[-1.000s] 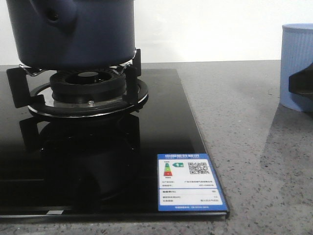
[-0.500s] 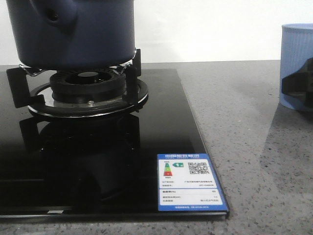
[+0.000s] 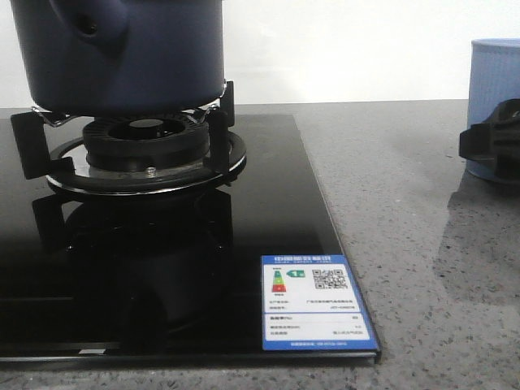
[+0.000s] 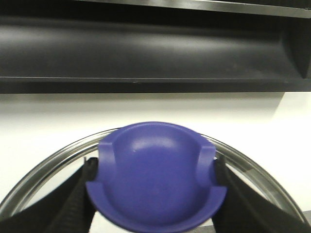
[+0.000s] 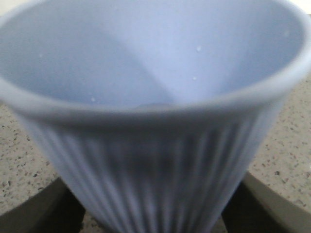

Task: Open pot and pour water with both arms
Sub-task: 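Lift the light blue cup with the right gripper toward the pot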

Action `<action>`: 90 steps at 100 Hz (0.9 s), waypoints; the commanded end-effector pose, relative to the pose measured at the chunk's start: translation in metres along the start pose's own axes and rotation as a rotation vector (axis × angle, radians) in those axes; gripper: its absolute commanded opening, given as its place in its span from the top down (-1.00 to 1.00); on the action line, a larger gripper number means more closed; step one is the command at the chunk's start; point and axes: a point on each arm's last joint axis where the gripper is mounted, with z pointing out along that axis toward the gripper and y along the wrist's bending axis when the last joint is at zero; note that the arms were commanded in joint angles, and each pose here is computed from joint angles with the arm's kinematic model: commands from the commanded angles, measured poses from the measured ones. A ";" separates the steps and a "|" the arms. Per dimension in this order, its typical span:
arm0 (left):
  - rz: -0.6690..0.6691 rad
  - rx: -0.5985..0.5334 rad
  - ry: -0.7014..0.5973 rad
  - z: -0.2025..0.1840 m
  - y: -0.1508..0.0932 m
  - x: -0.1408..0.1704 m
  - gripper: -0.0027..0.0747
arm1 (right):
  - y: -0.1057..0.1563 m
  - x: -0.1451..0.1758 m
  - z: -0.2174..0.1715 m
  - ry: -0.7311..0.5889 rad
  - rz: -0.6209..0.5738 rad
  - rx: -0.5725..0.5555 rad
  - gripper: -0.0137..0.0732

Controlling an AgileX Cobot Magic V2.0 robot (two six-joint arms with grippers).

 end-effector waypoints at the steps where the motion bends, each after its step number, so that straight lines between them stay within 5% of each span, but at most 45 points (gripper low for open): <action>1: 0.010 -0.044 -0.124 -0.007 0.004 -0.025 -0.03 | 0.000 -0.019 0.001 -0.134 0.005 0.005 -0.05; 43: 0.010 -0.044 -0.124 -0.007 0.004 -0.025 -0.03 | 0.012 -0.044 -0.011 -0.111 -0.101 -0.108 -0.05; 90: 0.010 -0.044 -0.124 -0.007 0.004 -0.025 -0.03 | 0.046 -0.158 -0.015 -0.044 -0.451 -0.233 -0.05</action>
